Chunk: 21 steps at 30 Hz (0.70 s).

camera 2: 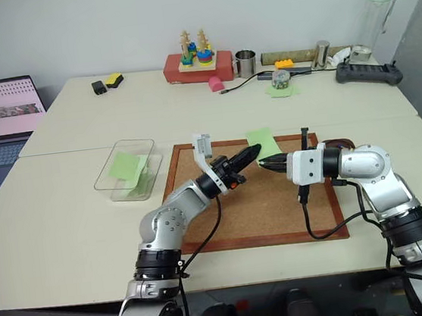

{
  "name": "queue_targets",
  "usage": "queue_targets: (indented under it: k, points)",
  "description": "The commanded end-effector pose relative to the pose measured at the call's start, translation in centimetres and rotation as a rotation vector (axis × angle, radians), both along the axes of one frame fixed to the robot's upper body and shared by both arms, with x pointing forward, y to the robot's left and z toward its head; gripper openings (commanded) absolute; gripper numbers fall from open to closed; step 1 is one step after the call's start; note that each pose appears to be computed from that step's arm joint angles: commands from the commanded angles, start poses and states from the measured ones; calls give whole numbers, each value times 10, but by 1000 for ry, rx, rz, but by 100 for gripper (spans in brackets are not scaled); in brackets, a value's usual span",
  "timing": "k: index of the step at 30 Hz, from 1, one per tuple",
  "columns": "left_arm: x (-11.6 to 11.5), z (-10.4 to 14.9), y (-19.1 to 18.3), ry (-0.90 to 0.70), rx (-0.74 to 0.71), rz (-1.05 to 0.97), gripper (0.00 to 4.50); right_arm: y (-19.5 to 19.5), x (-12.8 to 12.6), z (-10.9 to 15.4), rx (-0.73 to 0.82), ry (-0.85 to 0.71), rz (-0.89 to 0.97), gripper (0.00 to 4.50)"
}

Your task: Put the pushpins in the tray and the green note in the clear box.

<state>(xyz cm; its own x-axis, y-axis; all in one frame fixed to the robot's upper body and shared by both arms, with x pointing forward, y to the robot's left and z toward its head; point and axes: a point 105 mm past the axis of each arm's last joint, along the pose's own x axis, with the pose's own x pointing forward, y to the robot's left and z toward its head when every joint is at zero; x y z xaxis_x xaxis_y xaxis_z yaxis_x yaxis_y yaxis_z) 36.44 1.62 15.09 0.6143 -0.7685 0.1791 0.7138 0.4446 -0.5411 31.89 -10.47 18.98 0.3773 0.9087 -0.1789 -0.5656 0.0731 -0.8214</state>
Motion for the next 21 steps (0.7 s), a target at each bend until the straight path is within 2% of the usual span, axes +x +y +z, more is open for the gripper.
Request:
queue_targets:
  k: [1, 3, 6, 9, 13, 17, 21]
  points:
    - [13, 11, 6, -60, 9, 100, 1, -3, -4, 28, 95, -36, -11, 0]
    - [16, 9, 6, -66, 28, 130, 1, -16, 0, 33, 140, -7, -73, 0]
    - [15, 15, 7, -104, 36, 146, 1, -44, 18, 35, 220, 95, -263, 0]
    - [6, 32, 10, -171, 35, 145, 1, -92, 45, 21, 259, 205, -557, 0]
    - [-7, 41, 14, -229, 66, 135, 1, -139, 63, -2, 305, 317, -837, 0]
    - [-17, 39, 17, -243, 97, 131, 1, -163, 70, -30, 310, 423, -974, 0]
    - [-20, 36, 18, -235, 106, 135, 1, -167, 75, -43, 312, 484, -1020, 0]
